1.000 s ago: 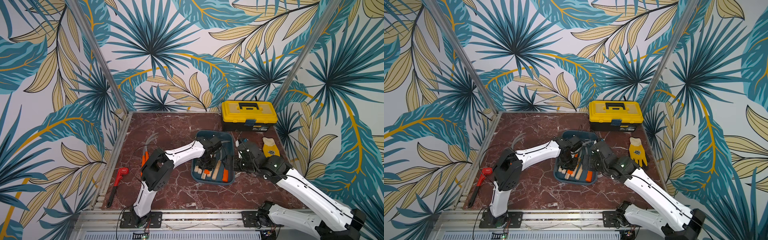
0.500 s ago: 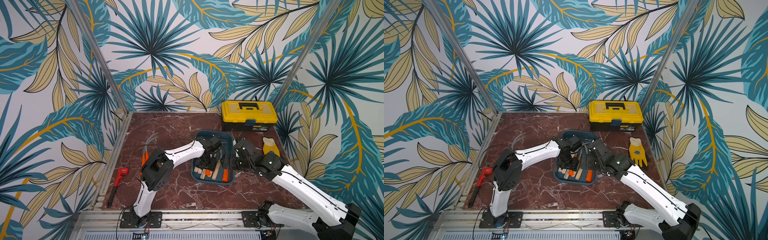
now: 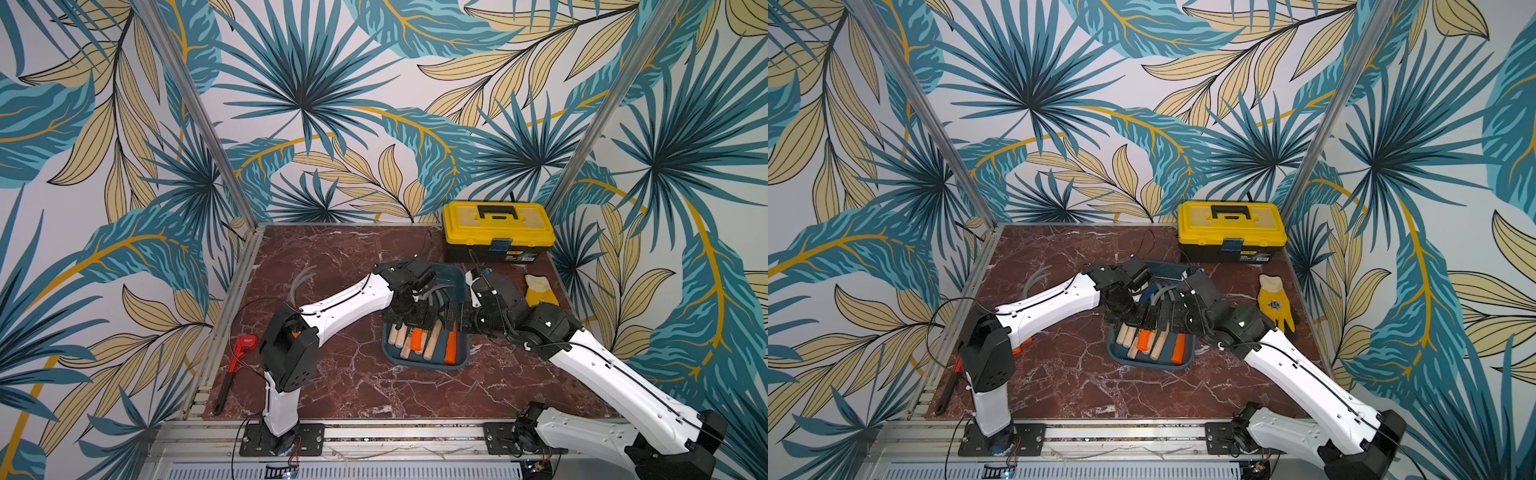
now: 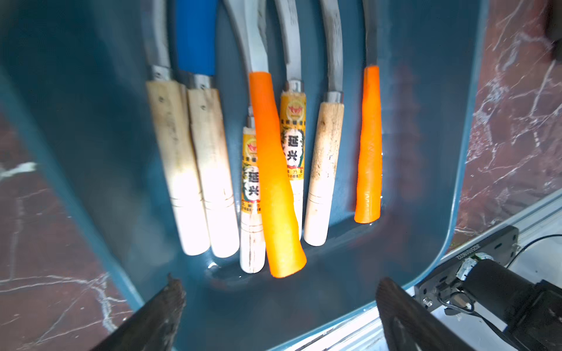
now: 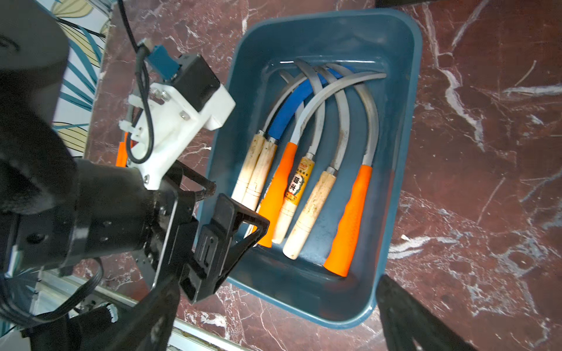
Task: Put small sickles into storage boxes
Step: Place the sickle in the storage box, then pick up the sickle at the center of the board.
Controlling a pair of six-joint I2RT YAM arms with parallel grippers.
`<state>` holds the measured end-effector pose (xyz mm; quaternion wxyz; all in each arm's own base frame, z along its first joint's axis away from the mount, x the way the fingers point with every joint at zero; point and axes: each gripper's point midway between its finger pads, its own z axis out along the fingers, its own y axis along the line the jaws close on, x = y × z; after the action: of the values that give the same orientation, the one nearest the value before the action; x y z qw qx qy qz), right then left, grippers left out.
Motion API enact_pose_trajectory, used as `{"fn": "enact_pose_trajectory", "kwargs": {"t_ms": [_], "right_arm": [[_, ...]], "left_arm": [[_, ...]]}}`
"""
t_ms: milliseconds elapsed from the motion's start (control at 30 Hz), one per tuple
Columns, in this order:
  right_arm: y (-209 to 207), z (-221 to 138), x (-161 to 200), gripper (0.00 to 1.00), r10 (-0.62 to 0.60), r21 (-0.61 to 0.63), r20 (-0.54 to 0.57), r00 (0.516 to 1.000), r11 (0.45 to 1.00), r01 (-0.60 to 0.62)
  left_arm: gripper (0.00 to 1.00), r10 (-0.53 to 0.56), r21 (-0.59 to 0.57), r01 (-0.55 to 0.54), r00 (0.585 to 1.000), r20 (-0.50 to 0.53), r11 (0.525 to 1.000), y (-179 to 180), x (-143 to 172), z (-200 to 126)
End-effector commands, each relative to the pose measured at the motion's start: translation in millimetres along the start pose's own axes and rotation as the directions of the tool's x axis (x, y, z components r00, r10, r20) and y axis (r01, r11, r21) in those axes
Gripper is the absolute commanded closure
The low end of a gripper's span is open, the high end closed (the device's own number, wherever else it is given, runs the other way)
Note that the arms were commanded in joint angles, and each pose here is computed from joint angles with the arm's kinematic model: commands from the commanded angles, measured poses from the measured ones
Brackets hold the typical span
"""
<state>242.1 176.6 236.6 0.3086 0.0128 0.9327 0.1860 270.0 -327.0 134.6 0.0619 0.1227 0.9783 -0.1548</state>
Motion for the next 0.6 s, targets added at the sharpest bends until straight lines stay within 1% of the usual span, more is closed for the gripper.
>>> {"fn": "enact_pose_trajectory", "kwargs": {"t_ms": [0, 267, 567], "right_arm": [[16.0, 0.8, -9.4, 0.0, 0.001, -0.064, 0.016, 1.0, 0.998, 0.0], [35.7, 11.6, -14.0, 0.0, -0.016, -0.114, -0.005, 1.0, 0.993, 0.016], [52.7, 26.8, -16.1, 0.0, -0.041, -0.152, -0.024, 0.999, 0.988, 0.037]], "left_arm": [[0.01, -0.013, -0.038, 0.014, 0.999, 0.031, 0.999, 19.3, -0.5, -17.2], [0.01, -0.046, -0.1, 0.056, 0.994, 0.102, 0.993, 60.7, -5.1, -40.9], [0.01, -0.12, -0.128, 0.138, 0.983, 0.138, 0.982, 103.9, -4.8, -56.2]]}}
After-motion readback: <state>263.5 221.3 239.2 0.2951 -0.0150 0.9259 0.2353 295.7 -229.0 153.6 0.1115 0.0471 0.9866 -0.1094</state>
